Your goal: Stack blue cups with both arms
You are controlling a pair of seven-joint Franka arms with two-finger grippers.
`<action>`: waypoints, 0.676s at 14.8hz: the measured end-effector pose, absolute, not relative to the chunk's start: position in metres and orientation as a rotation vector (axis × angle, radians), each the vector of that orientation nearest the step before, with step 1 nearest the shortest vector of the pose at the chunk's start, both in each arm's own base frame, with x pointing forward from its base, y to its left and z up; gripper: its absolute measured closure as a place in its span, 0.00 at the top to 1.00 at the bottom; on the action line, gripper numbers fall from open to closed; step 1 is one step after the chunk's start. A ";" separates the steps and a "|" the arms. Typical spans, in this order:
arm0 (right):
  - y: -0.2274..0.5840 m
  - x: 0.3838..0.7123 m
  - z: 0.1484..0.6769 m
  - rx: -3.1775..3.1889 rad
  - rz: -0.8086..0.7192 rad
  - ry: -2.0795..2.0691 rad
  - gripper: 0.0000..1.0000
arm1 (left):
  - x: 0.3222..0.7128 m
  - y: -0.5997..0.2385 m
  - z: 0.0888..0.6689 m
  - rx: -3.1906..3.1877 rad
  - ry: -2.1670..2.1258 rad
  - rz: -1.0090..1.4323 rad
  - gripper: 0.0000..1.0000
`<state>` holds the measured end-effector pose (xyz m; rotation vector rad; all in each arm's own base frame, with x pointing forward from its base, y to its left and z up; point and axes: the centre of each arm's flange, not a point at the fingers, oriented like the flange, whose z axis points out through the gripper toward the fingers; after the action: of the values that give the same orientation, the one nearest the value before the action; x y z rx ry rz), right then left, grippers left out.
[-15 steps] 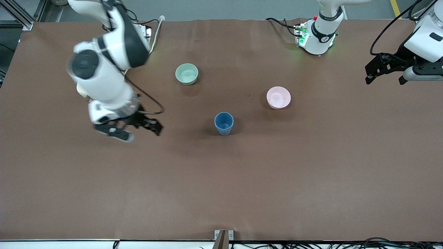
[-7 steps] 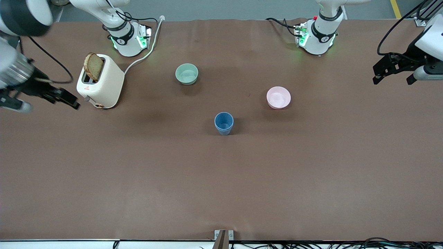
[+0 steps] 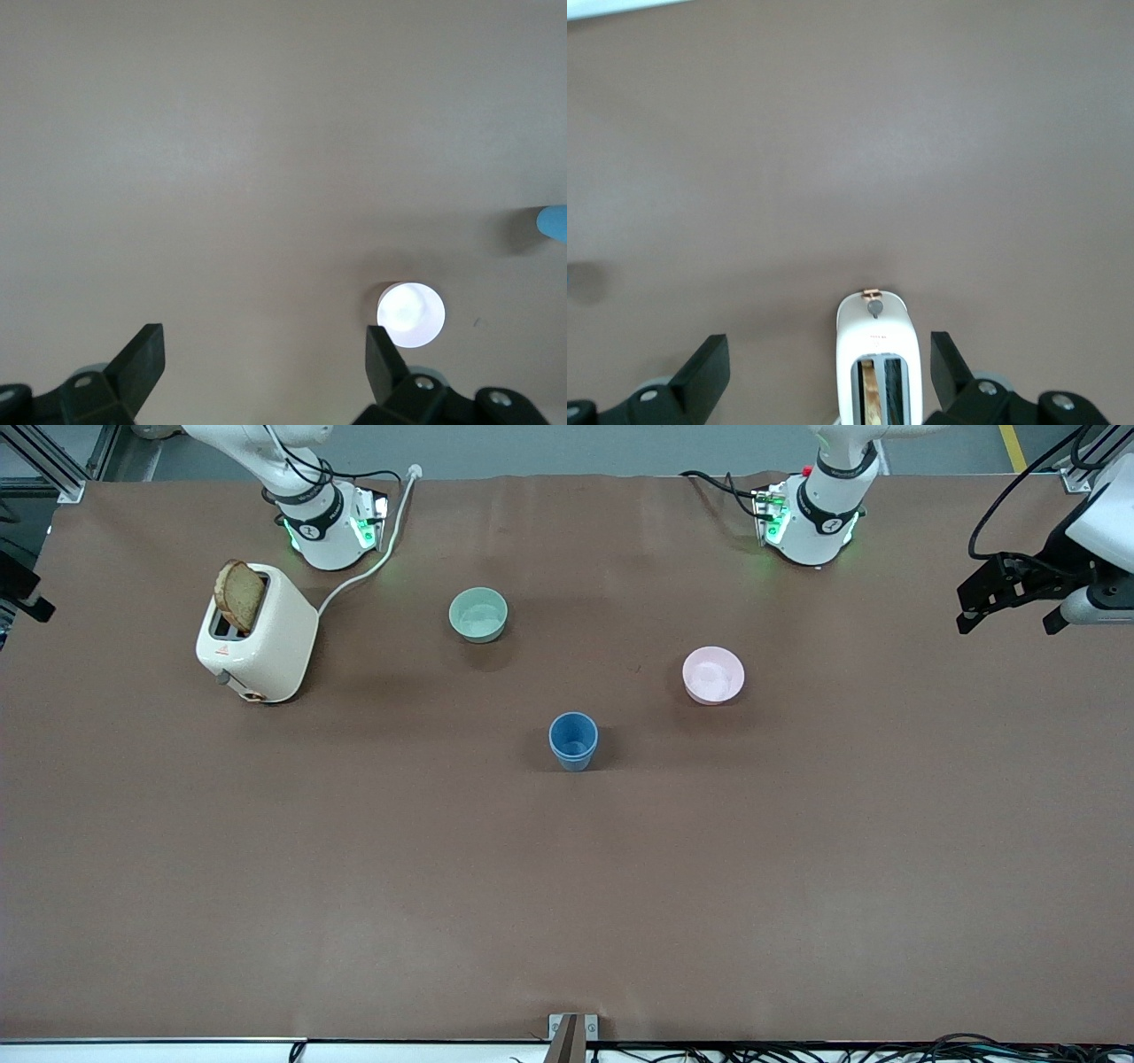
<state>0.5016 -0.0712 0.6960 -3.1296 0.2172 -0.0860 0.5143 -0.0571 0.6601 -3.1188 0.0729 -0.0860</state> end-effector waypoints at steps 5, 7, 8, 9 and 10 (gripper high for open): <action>-0.065 0.532 0.671 -3.136 0.047 0.165 1.00 | 0.514 -0.056 0.663 -3.119 0.080 -0.090 1.00; -0.062 0.538 0.663 -3.138 0.051 0.150 1.00 | 0.513 -0.055 0.667 -3.118 0.090 -0.092 1.00; -0.061 0.540 0.660 -3.138 0.052 0.142 1.00 | 0.513 -0.054 0.668 -3.118 0.092 -0.090 1.00; -0.060 0.540 0.657 -3.138 0.057 0.133 1.00 | 0.512 -0.054 0.668 -3.118 0.092 -0.086 1.00; -0.059 0.541 0.656 -3.139 0.058 0.117 1.00 | 0.512 -0.054 0.669 -3.118 0.092 -0.084 1.00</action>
<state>0.5408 -0.0592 0.6557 -3.1386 0.1175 0.0581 0.5120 -0.0544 0.6685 -3.1180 0.0925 -0.0837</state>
